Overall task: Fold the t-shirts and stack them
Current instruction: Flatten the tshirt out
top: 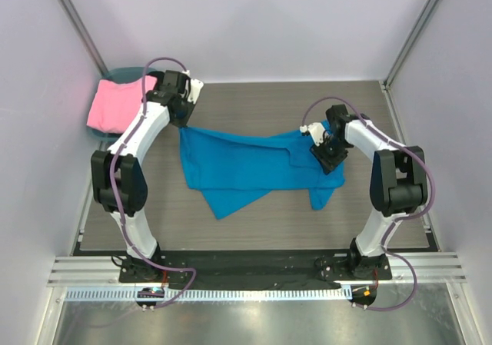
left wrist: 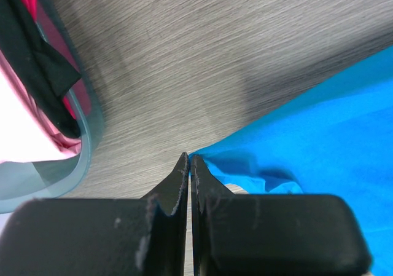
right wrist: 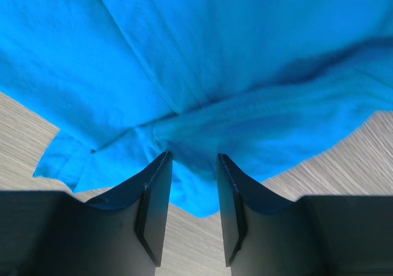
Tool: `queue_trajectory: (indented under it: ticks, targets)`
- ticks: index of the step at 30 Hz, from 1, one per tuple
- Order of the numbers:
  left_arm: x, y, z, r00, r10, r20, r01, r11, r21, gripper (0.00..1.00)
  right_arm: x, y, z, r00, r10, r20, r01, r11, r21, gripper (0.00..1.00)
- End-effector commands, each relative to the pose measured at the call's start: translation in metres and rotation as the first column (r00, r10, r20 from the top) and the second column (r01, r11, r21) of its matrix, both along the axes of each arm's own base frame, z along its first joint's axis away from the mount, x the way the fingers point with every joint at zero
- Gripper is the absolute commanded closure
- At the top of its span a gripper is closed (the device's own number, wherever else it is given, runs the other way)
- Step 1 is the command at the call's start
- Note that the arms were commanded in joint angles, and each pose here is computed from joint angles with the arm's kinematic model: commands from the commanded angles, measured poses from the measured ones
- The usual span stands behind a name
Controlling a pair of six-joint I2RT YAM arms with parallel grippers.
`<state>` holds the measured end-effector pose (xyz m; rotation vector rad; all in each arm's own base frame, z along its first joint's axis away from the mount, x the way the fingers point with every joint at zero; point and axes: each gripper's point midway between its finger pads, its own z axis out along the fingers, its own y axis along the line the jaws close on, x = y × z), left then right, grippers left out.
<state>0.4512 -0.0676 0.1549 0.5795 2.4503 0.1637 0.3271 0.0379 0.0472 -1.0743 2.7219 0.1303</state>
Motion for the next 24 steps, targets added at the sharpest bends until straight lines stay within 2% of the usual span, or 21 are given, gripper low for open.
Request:
queue_trajectory:
  ticks: [1,4,7,8,14,19,24]
  targets:
    - [0.014,0.001,0.014,0.998,0.022,0.060,-0.021,1.000,-0.003,1.00,0.012,0.002,0.005,0.999,0.010,0.034,-0.009,0.999,-0.036,0.62]
    - [0.014,0.001,0.013,0.998,0.023,0.057,-0.023,1.000,-0.002,1.00,0.012,-0.003,0.001,1.000,0.004,0.023,-0.003,0.998,-0.063,0.74]
    - [0.015,0.000,0.012,0.998,0.020,0.055,-0.020,1.000,-0.001,1.00,0.013,-0.007,0.002,1.000,0.006,0.028,-0.004,0.996,-0.086,0.96]
    - [0.016,0.000,0.012,0.998,0.022,0.057,-0.022,1.000,-0.001,1.00,0.014,-0.010,0.006,0.999,0.003,0.044,0.001,0.995,-0.100,0.99]
    - [0.024,0.010,0.025,0.995,0.038,0.096,-0.040,0.999,0.020,1.00,0.026,-0.019,0.042,0.981,-0.020,0.191,0.041,0.994,-0.105,0.99]
    - [0.042,0.033,0.048,0.984,0.079,0.159,-0.087,0.995,0.044,1.00,0.031,-0.074,0.079,0.936,-0.163,0.311,0.207,0.972,-0.114,0.99]
    - [0.051,0.048,0.057,0.977,0.105,0.183,-0.116,0.992,0.047,1.00,0.019,-0.114,0.075,0.928,-0.211,0.306,0.266,0.952,-0.150,0.99]
